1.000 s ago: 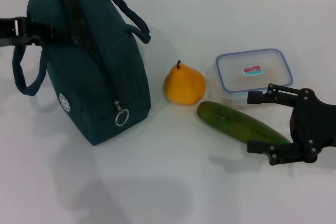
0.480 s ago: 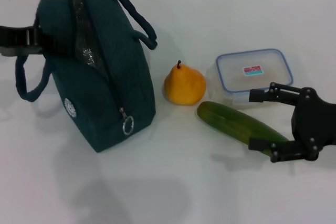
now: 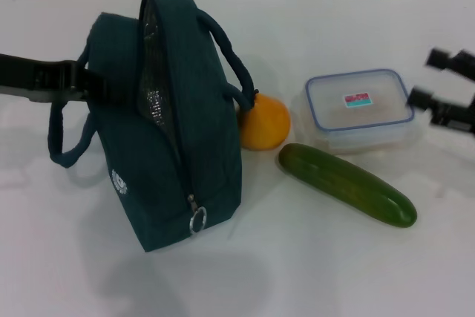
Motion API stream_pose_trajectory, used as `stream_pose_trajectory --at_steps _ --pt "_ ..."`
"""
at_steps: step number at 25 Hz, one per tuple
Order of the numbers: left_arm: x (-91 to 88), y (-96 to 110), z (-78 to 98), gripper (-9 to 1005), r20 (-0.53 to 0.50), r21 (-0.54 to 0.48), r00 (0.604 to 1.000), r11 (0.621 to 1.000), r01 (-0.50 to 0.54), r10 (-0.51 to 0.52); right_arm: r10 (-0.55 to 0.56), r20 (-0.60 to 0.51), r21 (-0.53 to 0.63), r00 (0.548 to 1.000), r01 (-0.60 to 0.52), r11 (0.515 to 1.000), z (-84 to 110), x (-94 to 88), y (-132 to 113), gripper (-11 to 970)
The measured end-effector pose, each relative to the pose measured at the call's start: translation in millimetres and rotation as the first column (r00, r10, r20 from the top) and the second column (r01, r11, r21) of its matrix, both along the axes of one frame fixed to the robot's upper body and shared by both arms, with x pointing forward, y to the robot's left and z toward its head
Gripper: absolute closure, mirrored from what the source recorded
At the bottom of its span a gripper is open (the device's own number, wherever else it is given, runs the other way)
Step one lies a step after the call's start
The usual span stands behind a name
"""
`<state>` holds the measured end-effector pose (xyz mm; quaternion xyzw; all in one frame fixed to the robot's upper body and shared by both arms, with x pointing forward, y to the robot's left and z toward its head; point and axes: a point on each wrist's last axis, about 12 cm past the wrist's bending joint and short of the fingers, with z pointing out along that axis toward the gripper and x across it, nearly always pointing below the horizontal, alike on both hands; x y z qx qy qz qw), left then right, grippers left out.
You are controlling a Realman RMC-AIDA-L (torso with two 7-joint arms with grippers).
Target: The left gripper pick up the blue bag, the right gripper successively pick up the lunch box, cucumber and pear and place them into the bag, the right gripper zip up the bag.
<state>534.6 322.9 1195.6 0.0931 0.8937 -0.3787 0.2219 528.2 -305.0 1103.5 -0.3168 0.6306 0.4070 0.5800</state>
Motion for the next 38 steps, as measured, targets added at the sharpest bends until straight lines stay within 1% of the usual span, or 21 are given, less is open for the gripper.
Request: stream_pose_trajectory --at_steps 2,3,5,8,9,13,17,20,23,28,38 --pt "-0.6 -1 -1.3 955 -0.005 -0.001 1.0 1.0 0.004 -0.004 -0.093 -0.043 0.038 0.995 0.095 0.995 -3.5 1.3 -11 85" --pt "-0.8 -2 -1.7 954 -0.006 -0.002 1.0 1.0 0.004 -0.004 -0.143 -0.077 0.058 0.987 0.147 0.987 -6.3 2.1 -17 86" --pt "-1.0 -2 -2.2 954 -0.008 -0.003 1.0 1.0 0.004 -0.004 -0.208 -0.139 0.09 0.968 0.222 0.971 -11.3 3.7 -24 87" --pt "-1.1 -2 -2.8 954 -0.011 -0.004 1.0 1.0 0.004 -0.004 -0.299 -0.257 0.123 0.919 0.338 0.933 -20.7 8.6 -31 88" --pt "-0.9 -2 -2.8 954 -0.011 -0.005 1.0 1.0 0.004 -0.004 -0.33 -0.304 0.126 0.894 0.381 0.916 -25.1 11.6 -33 89" --pt "0.4 -3 -2.1 954 -0.007 -0.004 1.0 1.0 0.009 -0.009 -0.385 -0.421 0.101 0.821 0.464 0.88 -38.9 25.3 -27 91" --pt "3.7 -7 0.6 957 0.002 -0.004 1.0 1.0 0.019 -0.019 -0.382 -0.499 0.071 0.778 0.476 0.877 -47.1 38.0 -13 119" --pt "5.1 -8 1.6 957 0.007 -0.003 1.0 1.0 0.023 -0.023 -0.37 -0.523 0.057 0.768 0.464 0.884 -51.2 42.3 -1 133" --pt "5.4 -8 1.8 957 0.008 -0.003 1.0 1.0 0.023 -0.023 -0.36 -0.543 0.051 0.759 0.458 0.887 -55.9 42.9 9 133" --pt "6.5 -9 2.9 957 0.009 -0.004 1.0 1.0 0.025 -0.025 -0.335 -0.573 0.049 0.748 0.439 0.897 -61.1 41.4 20 132" --pt "7.0 -9 1.9 957 0.005 -0.008 1.0 1.0 0.025 -0.025 -0.298 -0.618 0.053 0.728 0.417 0.907 -67.8 35.1 29 139"
